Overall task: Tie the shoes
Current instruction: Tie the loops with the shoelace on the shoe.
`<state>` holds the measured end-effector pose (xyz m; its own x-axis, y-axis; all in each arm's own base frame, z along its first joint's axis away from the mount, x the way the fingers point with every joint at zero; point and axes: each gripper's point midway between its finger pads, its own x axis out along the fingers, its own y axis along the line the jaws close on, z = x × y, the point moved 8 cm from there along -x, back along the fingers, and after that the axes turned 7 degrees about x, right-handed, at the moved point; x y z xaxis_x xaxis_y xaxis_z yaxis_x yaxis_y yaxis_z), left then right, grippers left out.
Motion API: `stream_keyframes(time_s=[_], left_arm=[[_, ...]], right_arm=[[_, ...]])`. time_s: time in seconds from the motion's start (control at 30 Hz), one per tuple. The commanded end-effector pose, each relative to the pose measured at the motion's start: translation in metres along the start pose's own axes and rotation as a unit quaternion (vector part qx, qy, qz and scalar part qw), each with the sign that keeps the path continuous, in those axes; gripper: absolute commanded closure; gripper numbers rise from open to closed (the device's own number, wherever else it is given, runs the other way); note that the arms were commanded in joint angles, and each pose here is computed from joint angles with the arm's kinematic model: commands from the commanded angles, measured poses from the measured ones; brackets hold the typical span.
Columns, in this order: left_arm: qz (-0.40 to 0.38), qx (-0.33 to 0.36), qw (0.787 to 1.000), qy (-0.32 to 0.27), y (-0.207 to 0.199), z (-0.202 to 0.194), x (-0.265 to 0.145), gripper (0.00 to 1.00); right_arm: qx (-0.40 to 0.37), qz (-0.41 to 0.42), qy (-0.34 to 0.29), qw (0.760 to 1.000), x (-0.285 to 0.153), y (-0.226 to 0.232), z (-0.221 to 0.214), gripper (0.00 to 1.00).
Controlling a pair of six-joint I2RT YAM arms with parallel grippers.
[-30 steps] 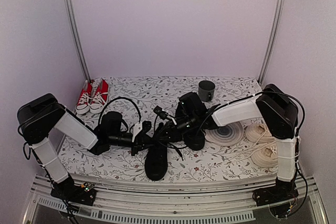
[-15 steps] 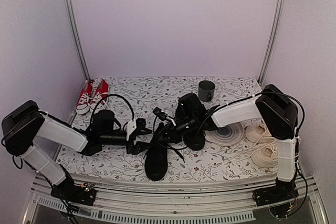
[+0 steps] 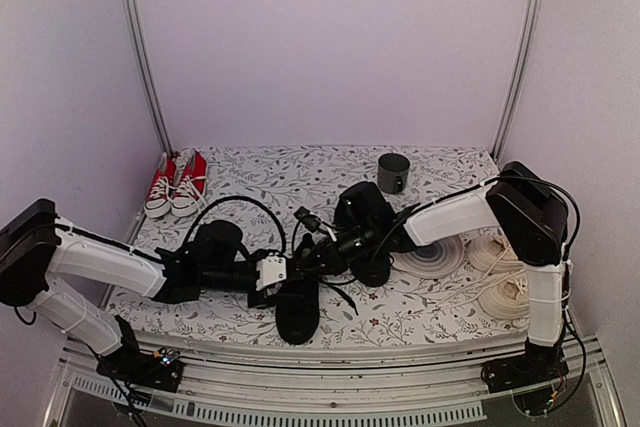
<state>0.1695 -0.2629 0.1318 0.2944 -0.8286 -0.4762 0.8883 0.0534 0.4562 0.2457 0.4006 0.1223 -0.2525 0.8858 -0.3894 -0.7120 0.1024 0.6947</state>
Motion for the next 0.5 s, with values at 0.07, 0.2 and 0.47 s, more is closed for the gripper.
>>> stream_keyframes(time_s=[0.07,0.2,0.47], left_arm=[[-0.015,0.078,0.995,0.060,-0.009,0.008,0.025,0.40],[-0.002,0.098,0.992,0.075,-0.005,0.007,0.032,0.39],[0.034,0.088,0.991,0.096,0.001,0.005,0.027,0.68]], right_arm=[[-0.005,0.011,-0.022,1.000,-0.006,0.017,0.012,0.97],[-0.001,0.011,-0.022,1.000,-0.006,0.018,0.011,0.97],[0.001,0.012,-0.021,1.000,-0.007,0.019,0.010,0.97]])
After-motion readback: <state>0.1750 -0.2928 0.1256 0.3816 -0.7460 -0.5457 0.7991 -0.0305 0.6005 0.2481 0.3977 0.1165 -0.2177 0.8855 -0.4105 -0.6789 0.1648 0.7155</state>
